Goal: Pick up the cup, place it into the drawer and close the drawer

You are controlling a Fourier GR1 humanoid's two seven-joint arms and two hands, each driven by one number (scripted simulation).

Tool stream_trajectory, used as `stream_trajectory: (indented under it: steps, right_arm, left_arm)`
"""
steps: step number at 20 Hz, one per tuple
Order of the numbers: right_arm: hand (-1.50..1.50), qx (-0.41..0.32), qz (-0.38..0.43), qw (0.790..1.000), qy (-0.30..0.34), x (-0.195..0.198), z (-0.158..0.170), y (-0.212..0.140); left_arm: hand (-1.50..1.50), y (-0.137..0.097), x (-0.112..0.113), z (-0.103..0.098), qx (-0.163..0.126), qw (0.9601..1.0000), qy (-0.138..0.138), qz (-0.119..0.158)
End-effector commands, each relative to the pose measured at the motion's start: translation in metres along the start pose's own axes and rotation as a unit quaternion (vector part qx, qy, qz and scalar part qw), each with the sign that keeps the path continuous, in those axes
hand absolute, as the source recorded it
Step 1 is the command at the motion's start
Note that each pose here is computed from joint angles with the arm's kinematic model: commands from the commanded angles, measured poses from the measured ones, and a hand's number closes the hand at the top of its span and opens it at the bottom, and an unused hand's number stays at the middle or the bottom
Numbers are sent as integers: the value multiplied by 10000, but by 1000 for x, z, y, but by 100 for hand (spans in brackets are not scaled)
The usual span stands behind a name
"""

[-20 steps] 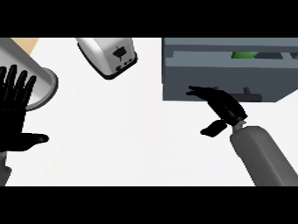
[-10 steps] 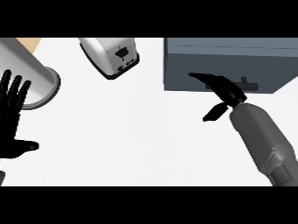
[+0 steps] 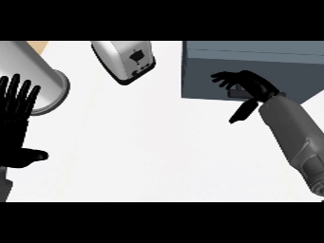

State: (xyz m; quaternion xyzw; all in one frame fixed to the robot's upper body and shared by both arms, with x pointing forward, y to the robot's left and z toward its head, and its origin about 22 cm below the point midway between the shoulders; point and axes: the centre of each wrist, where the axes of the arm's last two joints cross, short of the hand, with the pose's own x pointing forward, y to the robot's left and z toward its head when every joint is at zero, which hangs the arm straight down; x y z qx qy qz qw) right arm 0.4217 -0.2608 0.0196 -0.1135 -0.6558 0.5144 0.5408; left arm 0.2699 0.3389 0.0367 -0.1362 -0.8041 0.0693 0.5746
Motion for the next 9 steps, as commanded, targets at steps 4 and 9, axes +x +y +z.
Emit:
stream_trajectory:
  steps: [4, 9]
  right_arm:
    - [-150, -297, 151, 9975, 620, -22, 24, -36]
    - [-150, -371, 135, 9973, 612, -14, 16, -45]
  left_arm:
    - [-150, -2, -1, -4, -106, 9999, -12, -44]
    - [-150, 5, -1, -2, -104, 9999, -46, -121]
